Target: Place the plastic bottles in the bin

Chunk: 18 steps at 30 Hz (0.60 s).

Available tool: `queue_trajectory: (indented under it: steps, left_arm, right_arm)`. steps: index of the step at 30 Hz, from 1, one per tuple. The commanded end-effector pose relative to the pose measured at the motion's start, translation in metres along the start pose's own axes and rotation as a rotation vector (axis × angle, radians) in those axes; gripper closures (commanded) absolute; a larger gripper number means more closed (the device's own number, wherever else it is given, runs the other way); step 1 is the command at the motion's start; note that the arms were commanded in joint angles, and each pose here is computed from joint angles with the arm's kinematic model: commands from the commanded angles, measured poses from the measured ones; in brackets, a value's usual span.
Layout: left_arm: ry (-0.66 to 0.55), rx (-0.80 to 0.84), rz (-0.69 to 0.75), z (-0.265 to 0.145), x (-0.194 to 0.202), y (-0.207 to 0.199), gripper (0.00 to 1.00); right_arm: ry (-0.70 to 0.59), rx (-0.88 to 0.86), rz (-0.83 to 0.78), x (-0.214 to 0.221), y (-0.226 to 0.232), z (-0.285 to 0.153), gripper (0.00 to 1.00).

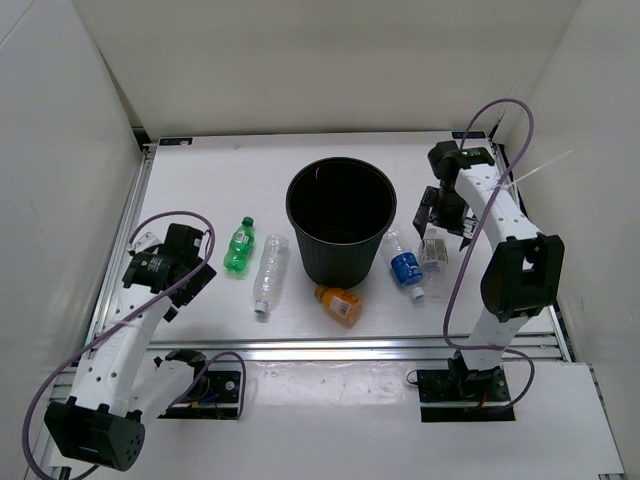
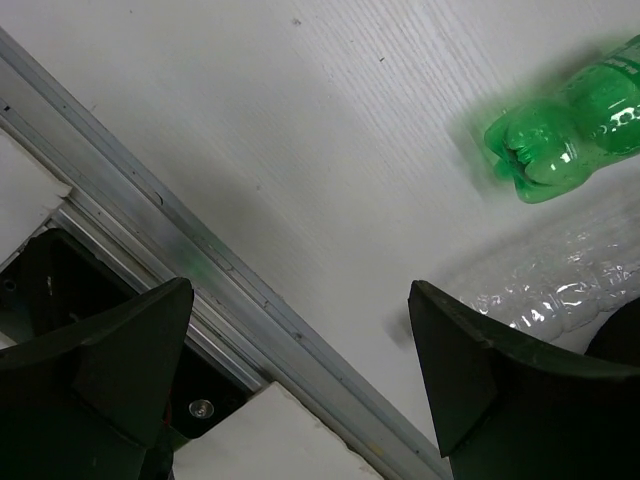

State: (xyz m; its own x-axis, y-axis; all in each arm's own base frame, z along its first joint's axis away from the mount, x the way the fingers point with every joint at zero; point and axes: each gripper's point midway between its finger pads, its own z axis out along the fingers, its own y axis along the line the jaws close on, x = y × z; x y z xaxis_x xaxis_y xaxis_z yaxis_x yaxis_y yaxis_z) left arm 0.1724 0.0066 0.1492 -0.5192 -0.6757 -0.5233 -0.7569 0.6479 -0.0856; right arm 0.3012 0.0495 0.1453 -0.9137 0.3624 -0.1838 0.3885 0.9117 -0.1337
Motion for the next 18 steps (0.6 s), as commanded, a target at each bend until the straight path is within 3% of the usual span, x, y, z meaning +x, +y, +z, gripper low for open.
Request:
queue_trajectory:
  steps: [1, 18]
  left_arm:
    - [0.006, 0.037, 0.012, 0.006, 0.000, -0.015, 0.00]
    - [0.083, -0.028, 0.045, 0.024, 0.010, -0.028, 0.00]
  right_arm:
    - [0.058, -0.041, 0.032, -0.004, -0.003, 0.019, 0.00]
    - [0.221, -0.122, -0.007, -0.004, 0.016, 0.105, 0.00]
